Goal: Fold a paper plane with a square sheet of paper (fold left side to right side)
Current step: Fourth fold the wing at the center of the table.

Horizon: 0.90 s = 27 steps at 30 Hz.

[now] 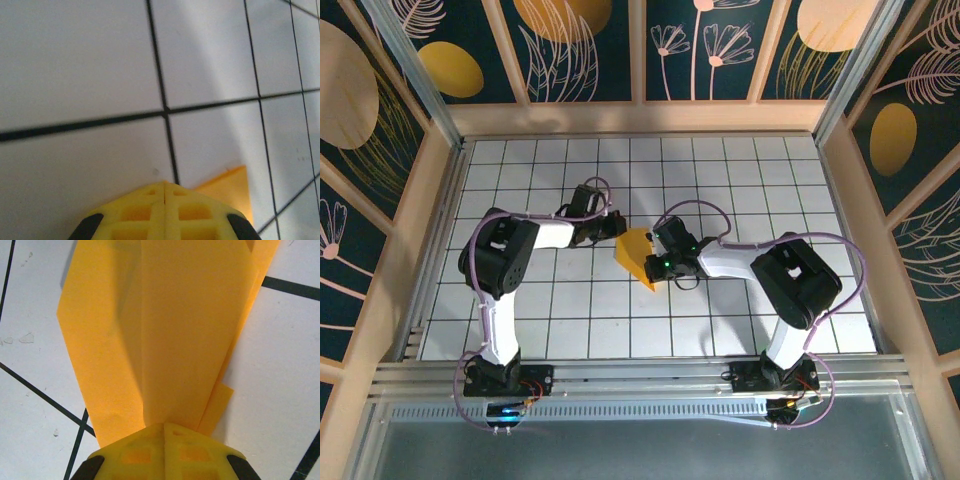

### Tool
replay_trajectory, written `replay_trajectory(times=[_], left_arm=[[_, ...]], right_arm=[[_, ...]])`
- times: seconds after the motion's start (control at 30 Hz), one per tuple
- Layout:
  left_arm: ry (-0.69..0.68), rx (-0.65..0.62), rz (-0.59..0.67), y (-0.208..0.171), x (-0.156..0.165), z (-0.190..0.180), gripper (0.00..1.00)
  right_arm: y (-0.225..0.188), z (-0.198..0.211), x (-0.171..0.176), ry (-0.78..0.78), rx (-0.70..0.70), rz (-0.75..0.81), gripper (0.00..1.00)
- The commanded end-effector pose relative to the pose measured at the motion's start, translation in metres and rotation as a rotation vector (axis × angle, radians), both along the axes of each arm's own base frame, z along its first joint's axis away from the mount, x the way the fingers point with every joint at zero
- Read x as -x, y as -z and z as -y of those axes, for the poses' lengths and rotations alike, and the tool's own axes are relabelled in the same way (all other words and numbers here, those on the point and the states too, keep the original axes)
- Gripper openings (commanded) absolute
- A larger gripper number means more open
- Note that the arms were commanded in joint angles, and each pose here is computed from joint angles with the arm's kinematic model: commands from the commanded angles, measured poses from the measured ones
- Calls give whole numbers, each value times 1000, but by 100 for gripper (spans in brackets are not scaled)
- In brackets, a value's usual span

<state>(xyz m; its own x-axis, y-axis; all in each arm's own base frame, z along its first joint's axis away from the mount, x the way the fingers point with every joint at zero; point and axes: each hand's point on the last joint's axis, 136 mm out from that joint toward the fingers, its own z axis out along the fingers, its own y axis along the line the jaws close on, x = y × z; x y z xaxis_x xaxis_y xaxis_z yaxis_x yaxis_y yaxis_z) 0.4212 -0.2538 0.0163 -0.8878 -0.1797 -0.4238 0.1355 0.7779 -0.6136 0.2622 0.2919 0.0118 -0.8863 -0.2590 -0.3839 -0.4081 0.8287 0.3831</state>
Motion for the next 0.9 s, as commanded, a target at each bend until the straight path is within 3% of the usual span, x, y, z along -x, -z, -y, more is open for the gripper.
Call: replay_trajectory(times=[0.0,0.13,0.27,0.4,0.57,0.87], left_arm=[[-126,-119,8,25,-26,-50,0],[-131,-110,17,21,-33,-53,0],[-125,-39,73,-8,-27,-49,0],[-64,90,103,-40,7,-29,0],[64,153,97,-61,60,17,0],[175,223,18,-48,94,68,0]], right_arm=[[70,85,71,8,357,-281,0],[69,83,70,8,348,-278,0],[62,80,65,18,317,-262,0],[56,79,58,26,294,-243,0],[54,75,52,24,279,-232,0],[56,75,55,26,271,-242,0]])
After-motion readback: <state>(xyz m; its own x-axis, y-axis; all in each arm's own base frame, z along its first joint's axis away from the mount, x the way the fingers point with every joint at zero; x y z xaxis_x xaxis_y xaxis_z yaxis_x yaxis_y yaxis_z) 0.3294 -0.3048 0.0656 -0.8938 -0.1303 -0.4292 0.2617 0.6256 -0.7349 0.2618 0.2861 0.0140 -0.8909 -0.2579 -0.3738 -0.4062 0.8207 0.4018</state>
